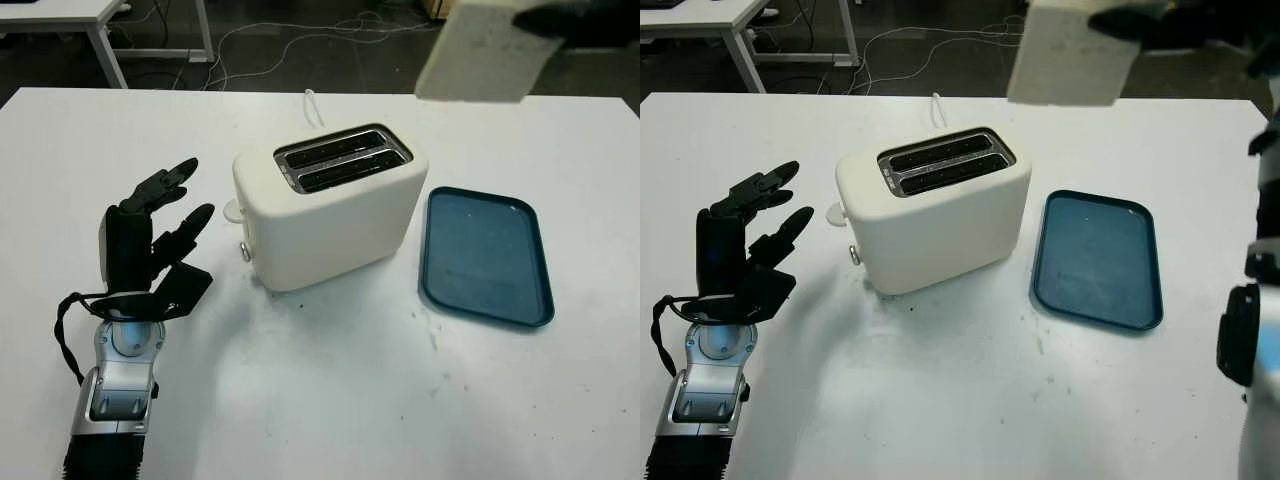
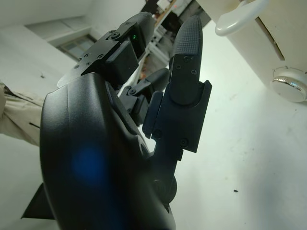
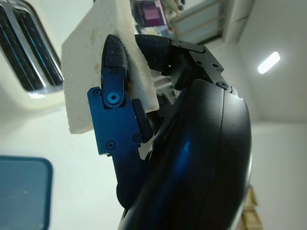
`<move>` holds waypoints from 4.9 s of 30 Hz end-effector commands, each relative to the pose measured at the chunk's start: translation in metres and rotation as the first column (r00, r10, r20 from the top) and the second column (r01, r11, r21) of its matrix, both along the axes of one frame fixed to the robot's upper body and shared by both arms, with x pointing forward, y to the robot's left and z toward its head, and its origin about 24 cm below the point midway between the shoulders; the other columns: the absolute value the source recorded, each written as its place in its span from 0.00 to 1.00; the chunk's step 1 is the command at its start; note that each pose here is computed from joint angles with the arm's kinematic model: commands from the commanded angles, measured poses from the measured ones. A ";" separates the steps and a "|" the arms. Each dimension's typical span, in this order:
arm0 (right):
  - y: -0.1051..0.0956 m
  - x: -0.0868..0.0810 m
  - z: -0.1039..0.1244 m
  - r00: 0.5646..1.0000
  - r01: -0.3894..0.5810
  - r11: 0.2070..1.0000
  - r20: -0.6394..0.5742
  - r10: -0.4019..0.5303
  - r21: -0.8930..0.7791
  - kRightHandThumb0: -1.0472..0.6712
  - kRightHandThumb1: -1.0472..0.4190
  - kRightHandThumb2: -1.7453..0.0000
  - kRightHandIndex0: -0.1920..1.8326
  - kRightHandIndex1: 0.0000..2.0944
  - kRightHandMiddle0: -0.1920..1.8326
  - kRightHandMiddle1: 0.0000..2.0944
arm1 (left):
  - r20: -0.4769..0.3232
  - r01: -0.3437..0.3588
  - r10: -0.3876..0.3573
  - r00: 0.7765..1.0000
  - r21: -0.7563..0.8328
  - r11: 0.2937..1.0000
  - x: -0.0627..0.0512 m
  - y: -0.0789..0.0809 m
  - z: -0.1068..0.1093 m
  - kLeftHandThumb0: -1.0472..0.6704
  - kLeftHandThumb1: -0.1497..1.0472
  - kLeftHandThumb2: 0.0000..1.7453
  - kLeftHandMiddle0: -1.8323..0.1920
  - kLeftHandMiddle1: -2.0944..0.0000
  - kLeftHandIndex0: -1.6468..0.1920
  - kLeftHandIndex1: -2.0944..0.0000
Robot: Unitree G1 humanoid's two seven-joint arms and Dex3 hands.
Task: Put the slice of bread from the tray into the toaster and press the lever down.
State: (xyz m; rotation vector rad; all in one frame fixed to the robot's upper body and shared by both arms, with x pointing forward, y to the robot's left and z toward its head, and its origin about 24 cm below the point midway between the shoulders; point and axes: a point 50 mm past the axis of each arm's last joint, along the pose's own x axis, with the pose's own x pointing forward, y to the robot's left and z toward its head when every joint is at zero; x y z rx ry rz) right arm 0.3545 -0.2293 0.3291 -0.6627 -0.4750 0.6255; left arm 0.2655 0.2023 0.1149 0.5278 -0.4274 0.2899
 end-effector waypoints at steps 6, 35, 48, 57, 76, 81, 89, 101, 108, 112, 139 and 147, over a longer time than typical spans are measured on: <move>0.037 0.005 0.008 0.991 -0.090 0.996 -0.103 0.089 -0.007 0.38 0.09 0.82 0.53 0.83 0.43 0.83 | -0.005 -0.005 0.005 1.000 -0.004 1.000 -0.001 0.000 -0.001 0.31 0.89 0.13 0.62 0.68 0.47 1.00; 0.098 0.044 -0.059 0.986 -0.136 0.972 -0.126 0.113 -0.192 0.29 0.09 0.82 0.68 0.83 0.58 0.83 | 0.001 -0.004 0.004 1.000 -0.008 1.000 -0.001 -0.001 -0.001 0.29 0.89 0.12 0.61 0.68 0.47 1.00; 0.105 0.041 -0.061 0.978 -0.199 0.961 -0.104 0.181 -0.192 0.31 0.09 0.81 0.67 0.83 0.56 0.83 | -0.001 -0.005 0.005 1.000 -0.008 1.000 -0.001 -0.002 -0.002 0.29 0.89 0.12 0.61 0.69 0.47 1.00; 0.120 0.038 -0.063 0.967 -0.249 0.947 -0.106 0.231 -0.204 0.33 0.09 0.80 0.66 0.83 0.55 0.83 | -0.003 0.001 -0.001 1.000 -0.018 1.000 -0.001 -0.003 -0.002 0.29 0.89 0.12 0.62 0.68 0.47 1.00; 0.149 0.025 -0.074 0.943 -0.325 0.911 -0.015 0.332 -0.255 0.34 0.09 0.86 0.65 0.83 0.53 0.83 | -0.005 -0.022 0.022 1.000 -0.005 1.000 -0.003 -0.004 -0.003 0.27 0.89 0.13 0.61 0.68 0.46 1.00; 0.144 0.027 -0.081 0.948 -0.314 0.909 -0.049 0.313 -0.274 0.32 0.09 0.86 0.66 0.83 0.55 0.83 | -0.005 -0.017 0.017 1.000 -0.003 1.000 -0.003 -0.004 -0.003 0.28 0.89 0.12 0.61 0.68 0.46 1.00; 0.132 0.017 -0.083 0.918 -0.223 0.869 0.204 0.340 -0.442 0.32 0.09 0.87 0.66 0.83 0.53 0.79 | -0.006 -0.017 0.017 1.000 -0.015 1.000 -0.003 -0.005 -0.003 0.28 0.89 0.12 0.61 0.69 0.46 1.00; 0.105 0.008 -0.071 0.818 -0.054 0.852 0.466 0.337 -0.521 0.33 0.09 0.90 0.65 0.83 0.53 0.83 | -0.005 -0.016 0.016 1.000 -0.006 1.000 -0.002 -0.003 -0.003 0.29 0.89 0.12 0.60 0.69 0.46 1.00; 0.100 0.010 -0.072 0.828 -0.023 0.846 0.465 0.315 -0.533 0.33 0.09 0.88 0.63 0.83 0.50 0.83 | -0.003 -0.009 0.009 1.000 -0.014 1.000 -0.002 -0.003 -0.004 0.29 0.89 0.12 0.60 0.70 0.46 1.00; 0.099 0.012 -0.075 0.837 -0.015 0.850 0.457 0.299 -0.527 0.33 0.09 0.89 0.64 0.83 0.50 0.83 | -0.006 -0.008 0.008 1.000 -0.010 1.000 -0.003 -0.003 -0.004 0.29 0.89 0.12 0.61 0.70 0.47 1.00; 0.095 0.011 -0.064 0.882 0.144 0.680 0.405 0.241 -0.719 0.10 0.21 1.00 0.10 0.01 0.20 0.00 | -0.010 -0.006 0.006 1.000 -0.011 1.000 -0.002 -0.004 -0.004 0.30 0.89 0.12 0.60 0.70 0.46 1.00; 0.076 0.005 -0.067 0.804 0.162 0.919 0.588 0.088 -0.359 0.33 0.16 1.00 0.32 0.34 0.44 0.09 | -0.003 -0.010 0.010 1.000 0.006 1.000 -0.004 -0.002 -0.002 0.29 0.89 0.12 0.60 0.70 0.46 1.00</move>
